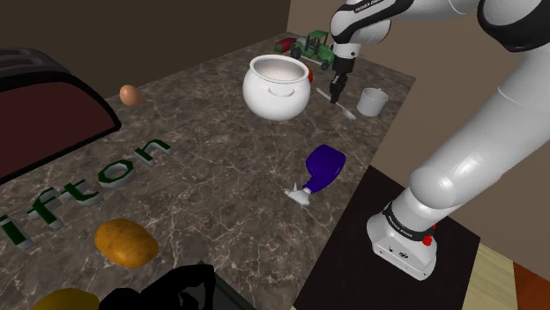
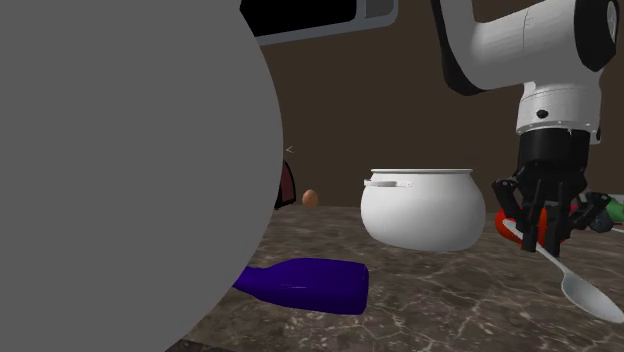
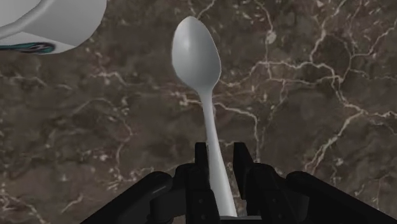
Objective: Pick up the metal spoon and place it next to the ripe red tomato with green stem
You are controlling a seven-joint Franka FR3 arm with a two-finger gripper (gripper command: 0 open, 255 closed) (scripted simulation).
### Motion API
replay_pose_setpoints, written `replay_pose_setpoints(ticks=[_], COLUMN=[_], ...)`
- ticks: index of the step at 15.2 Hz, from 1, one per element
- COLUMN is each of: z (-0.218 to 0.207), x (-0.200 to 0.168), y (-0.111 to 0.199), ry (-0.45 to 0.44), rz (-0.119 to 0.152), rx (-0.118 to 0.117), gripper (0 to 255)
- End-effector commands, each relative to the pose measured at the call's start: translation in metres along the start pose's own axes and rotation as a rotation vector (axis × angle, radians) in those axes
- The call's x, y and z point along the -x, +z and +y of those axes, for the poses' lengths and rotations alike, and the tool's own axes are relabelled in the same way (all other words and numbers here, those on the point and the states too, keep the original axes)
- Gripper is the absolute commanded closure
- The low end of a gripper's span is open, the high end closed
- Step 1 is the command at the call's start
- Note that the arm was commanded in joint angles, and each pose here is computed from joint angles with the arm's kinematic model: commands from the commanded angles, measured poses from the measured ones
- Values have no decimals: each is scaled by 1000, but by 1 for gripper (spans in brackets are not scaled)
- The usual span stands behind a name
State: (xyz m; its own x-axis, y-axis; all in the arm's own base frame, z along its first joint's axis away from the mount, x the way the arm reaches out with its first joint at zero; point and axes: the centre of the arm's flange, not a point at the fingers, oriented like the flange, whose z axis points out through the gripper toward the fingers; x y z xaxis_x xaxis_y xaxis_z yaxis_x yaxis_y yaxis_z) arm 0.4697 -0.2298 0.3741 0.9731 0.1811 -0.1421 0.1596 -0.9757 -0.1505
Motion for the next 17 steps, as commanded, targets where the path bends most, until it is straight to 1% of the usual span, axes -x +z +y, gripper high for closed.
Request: replay_pose_setpoints(ticks=[1,4,12,13,17], z=[1,3,3,3,4], x=[-1,-4,-4,-4,-4], y=[11,28,28,28,28], ry=[0,0,0,0,0], rz=[0,0,0,0,0], rx=[0,0,0,0,0], gripper=[255,255,255,0,0])
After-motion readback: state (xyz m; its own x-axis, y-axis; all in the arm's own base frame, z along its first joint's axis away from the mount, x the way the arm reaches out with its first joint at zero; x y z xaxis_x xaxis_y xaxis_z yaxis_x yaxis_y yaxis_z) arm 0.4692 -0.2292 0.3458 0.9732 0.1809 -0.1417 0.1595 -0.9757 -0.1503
